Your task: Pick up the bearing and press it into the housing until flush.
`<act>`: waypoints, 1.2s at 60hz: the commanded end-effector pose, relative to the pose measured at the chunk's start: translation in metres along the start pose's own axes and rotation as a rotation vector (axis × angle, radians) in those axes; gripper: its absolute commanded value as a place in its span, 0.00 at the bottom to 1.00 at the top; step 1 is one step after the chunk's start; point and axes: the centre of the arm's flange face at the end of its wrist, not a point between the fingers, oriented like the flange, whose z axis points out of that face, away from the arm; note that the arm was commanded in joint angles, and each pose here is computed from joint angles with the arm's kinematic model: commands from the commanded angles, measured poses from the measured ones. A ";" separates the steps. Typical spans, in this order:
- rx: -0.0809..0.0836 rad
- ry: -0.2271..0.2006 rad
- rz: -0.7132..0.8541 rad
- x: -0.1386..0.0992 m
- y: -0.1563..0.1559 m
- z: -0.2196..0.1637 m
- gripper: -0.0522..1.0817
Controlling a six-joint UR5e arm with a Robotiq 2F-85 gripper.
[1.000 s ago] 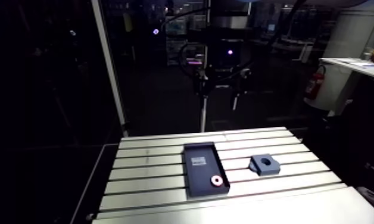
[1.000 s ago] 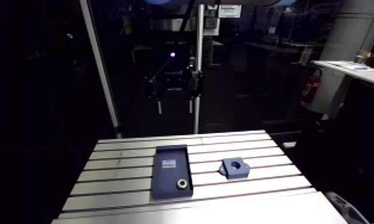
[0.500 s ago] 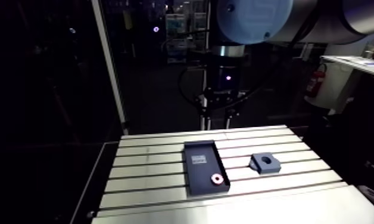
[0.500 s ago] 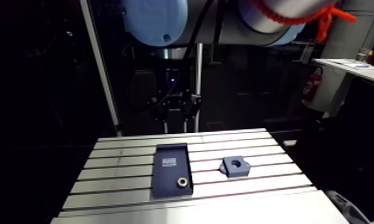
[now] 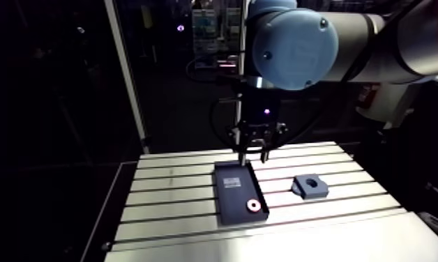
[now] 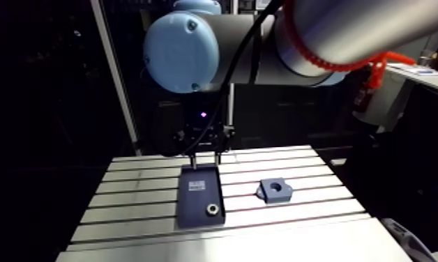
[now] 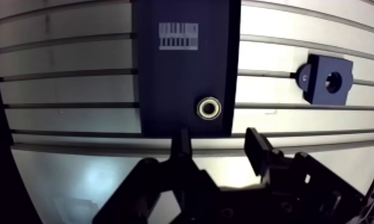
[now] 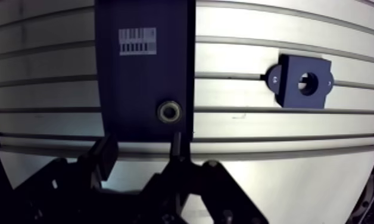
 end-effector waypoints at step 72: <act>0.005 -0.036 0.014 -0.016 0.007 0.075 0.43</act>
